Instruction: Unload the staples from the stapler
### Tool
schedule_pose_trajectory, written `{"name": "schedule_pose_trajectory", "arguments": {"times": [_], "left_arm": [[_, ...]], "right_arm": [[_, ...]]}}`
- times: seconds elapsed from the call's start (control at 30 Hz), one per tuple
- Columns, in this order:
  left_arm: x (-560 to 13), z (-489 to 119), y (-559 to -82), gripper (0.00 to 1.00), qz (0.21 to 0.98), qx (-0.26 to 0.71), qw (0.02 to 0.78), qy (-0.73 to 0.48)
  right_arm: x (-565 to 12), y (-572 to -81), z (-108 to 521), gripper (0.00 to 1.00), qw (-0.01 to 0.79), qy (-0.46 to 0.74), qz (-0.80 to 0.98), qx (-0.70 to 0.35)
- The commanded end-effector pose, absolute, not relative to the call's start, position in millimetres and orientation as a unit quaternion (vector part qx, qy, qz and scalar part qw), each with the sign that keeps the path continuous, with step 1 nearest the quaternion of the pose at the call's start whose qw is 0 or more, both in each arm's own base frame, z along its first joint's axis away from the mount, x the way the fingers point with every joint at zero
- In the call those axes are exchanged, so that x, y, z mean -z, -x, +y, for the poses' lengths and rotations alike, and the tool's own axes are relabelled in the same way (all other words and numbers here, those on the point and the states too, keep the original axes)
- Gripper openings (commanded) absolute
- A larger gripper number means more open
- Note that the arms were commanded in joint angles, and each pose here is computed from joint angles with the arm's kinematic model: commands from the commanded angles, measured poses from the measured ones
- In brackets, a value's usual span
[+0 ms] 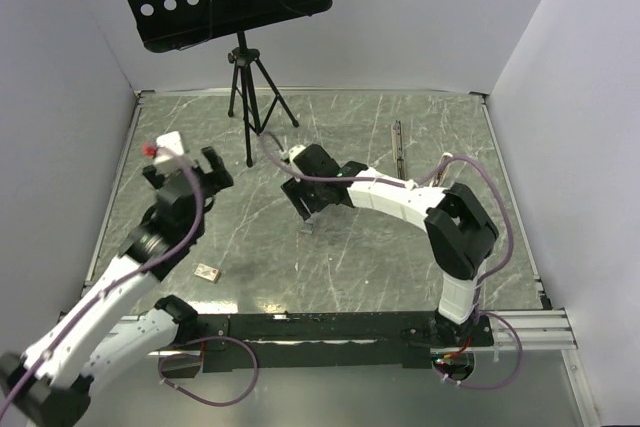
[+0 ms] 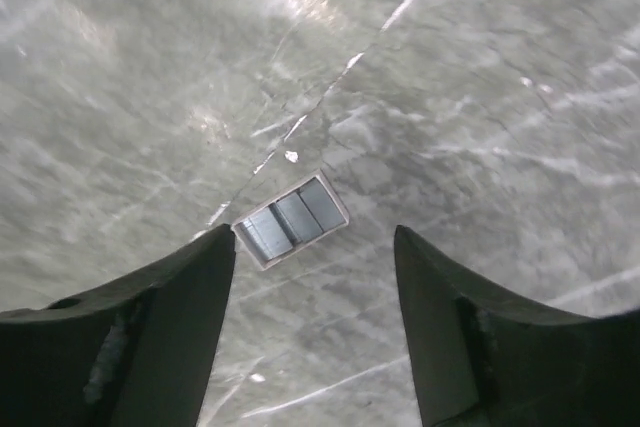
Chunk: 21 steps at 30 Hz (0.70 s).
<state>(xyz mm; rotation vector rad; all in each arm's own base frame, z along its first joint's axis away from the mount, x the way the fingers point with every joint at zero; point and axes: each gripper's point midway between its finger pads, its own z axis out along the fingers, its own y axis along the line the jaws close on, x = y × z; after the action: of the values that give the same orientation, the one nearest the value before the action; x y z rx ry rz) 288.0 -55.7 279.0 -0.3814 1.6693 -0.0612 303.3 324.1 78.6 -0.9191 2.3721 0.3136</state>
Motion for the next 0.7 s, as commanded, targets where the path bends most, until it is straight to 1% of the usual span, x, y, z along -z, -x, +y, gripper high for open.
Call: {"name": "schedule_pose_trajectory", "arguments": {"times": [0.0,0.03,0.07,0.1,0.13,0.2,0.23,0.27,0.3,0.33,0.4,0.5,0.67], "left_arm": [[-254.5,-65.7,-297.5,0.97,0.783,0.028,0.576,0.235],[-252.8,-70.9,-299.1,0.97,0.79,0.038,0.563,0.24],[-237.5,-73.0,-297.1,0.97,0.809,0.035,0.536,0.241],[-230.8,-73.4,-298.0,0.97,0.813,0.048,0.52,0.258],[-221.2,-84.1,-295.2,0.97,0.829,0.078,0.493,0.253],[-206.0,-77.5,-290.9,0.99,0.836,0.087,0.457,0.291],[-201.2,-76.7,-287.7,0.99,0.837,0.095,0.443,0.307],[-196.4,-71.2,-284.6,0.99,0.834,0.093,0.432,0.331],[-185.3,-60.1,-276.0,0.97,0.823,0.083,0.406,0.388],[-179.2,-53.2,-270.0,0.95,0.815,0.074,0.391,0.42],[-163.4,-40.8,-254.3,0.86,0.805,0.046,0.347,0.479],[-153.1,-35.2,-235.4,0.82,0.795,0.01,0.295,0.53],[-117.4,-42.1,-205.9,0.79,0.783,-0.032,0.197,0.589]], "right_arm": [[-116.2,-302.5,319.2,0.8,0.313,0.236,0.909,-0.139],[-122.4,-298.8,319.3,0.91,0.32,0.232,0.907,-0.147],[-123.6,-295.6,319.3,0.99,0.323,0.226,0.906,-0.153],[-116.6,-293.9,312.3,1.0,0.329,0.215,0.908,-0.144],[-124.7,-291.6,309.0,1.0,0.341,0.204,0.905,-0.149],[-120.4,-285.3,302.4,1.0,0.343,0.18,0.908,-0.156],[-129.6,-288.5,295.8,1.0,0.361,0.161,0.907,-0.149],[-131.0,-287.5,293.4,1.0,0.361,0.143,0.909,-0.151],[-134.0,-288.0,291.5,1.0,0.364,0.136,0.909,-0.15],[-141.5,-287.4,289.9,1.0,0.371,0.131,0.906,-0.155],[-152.4,-283.7,287.5,1.0,0.383,0.122,0.9,-0.169],[-165.5,-279.0,287.4,1.0,0.4,0.116,0.887,-0.198],[-171.0,-274.9,287.1,1.0,0.412,0.118,0.877,-0.217]]}}
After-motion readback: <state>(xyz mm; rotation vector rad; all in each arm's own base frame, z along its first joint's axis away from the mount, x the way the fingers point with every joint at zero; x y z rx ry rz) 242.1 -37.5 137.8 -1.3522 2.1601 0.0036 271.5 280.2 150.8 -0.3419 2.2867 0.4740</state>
